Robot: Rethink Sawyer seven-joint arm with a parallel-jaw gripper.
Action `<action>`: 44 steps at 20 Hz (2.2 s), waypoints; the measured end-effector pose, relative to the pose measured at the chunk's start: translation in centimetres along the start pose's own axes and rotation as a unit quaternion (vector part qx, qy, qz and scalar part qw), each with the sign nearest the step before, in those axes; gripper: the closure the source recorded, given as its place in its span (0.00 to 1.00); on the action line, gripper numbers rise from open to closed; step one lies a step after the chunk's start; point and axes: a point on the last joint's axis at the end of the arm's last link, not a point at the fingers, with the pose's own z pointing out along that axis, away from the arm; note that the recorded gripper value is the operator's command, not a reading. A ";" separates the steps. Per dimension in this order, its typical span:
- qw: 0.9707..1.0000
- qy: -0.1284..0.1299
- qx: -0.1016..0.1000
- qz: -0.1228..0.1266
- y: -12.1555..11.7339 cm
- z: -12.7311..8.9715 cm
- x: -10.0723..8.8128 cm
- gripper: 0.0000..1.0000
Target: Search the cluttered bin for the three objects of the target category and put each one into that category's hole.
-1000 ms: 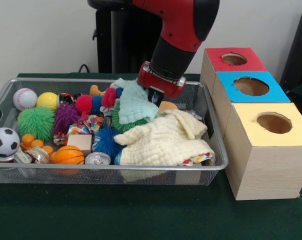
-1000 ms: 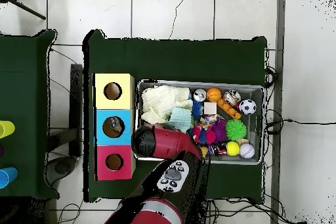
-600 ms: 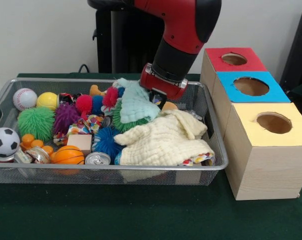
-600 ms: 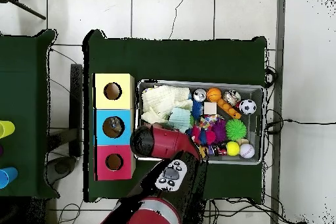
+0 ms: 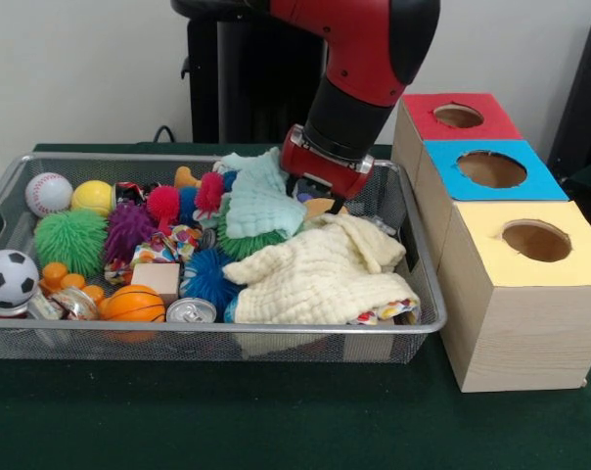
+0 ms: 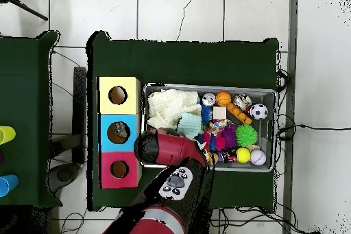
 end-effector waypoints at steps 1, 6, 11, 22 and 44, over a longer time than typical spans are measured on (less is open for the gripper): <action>1.000 0.001 0.000 0.000 0.0 -0.3 -0.1 0.00; 0.999 0.039 0.005 -0.001 0.0 -2.3 0.2 0.00; 0.992 0.127 0.008 0.005 -0.3 -5.5 0.3 0.00; 0.983 0.182 0.002 0.010 -0.3 -10.0 -1.3 0.00; 0.985 -0.112 0.105 -0.076 -2.2 -13.9 -6.8 0.00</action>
